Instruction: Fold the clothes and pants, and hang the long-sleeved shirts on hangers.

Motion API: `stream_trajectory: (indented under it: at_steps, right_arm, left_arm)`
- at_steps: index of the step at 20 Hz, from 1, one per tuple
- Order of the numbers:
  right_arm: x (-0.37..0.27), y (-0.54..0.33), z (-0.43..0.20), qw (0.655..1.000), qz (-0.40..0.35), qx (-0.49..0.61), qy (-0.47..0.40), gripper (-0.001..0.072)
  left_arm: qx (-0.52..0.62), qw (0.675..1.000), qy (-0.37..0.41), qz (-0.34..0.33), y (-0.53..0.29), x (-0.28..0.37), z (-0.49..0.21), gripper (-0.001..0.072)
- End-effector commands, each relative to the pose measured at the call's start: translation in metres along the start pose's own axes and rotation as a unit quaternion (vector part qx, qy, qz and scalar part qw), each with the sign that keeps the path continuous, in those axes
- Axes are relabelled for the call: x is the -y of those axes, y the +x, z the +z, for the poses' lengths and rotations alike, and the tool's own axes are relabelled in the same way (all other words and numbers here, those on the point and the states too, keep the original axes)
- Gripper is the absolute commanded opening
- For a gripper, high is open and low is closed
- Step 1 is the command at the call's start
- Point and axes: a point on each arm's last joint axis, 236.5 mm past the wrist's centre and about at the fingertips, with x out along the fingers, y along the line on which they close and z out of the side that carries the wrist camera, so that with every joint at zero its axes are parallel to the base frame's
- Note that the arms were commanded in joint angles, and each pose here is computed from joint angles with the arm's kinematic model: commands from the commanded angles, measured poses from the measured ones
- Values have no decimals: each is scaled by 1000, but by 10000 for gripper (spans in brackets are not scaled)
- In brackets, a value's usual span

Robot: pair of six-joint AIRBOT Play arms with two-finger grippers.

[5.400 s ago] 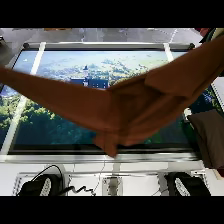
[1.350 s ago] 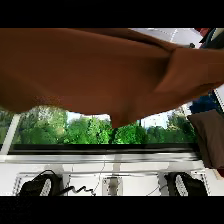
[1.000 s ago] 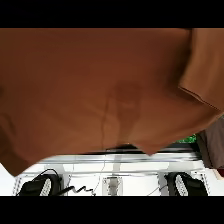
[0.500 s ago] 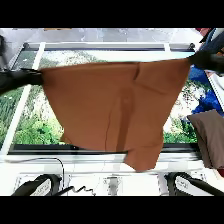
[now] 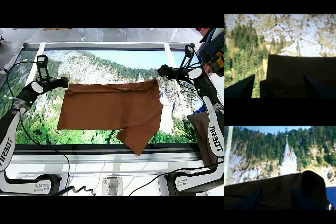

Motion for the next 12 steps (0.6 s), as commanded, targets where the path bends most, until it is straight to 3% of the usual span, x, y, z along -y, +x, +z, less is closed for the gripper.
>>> stream_trajectory:
  at_steps: [1, 2, 3, 4, 5, 8, 12]
  right_arm:
    - [26, -17, -15, 998, -24, -48, -19, 404]
    - [39, -32, -25, 996, -36, -79, -28, 286]
    - [55, -50, -40, 990, -51, -123, -36, 96]
    - [71, -67, -57, 983, -63, -167, -38, 60]
    - [82, -86, -78, 973, -60, -220, -39, 57]
    - [90, -141, -153, 925, -6, -380, -8, 16]
    - [54, -158, -229, 898, 112, -415, 93, 10]
  left_arm:
    - [-20, 1000, -3, -8, -15, -6, -2, 692]
    - [-40, 999, -8, -17, -29, -9, -7, 650]
    - [-67, 997, -14, -27, -45, -14, -15, 480]
    - [-95, 995, -14, -31, -62, -22, -24, 204]
    - [-124, 992, -11, -29, -79, -33, -35, 18]
    - [-215, 975, -32, -35, -124, -57, -76, 8]
    - [-297, 947, -118, -37, -169, -72, -157, 8]
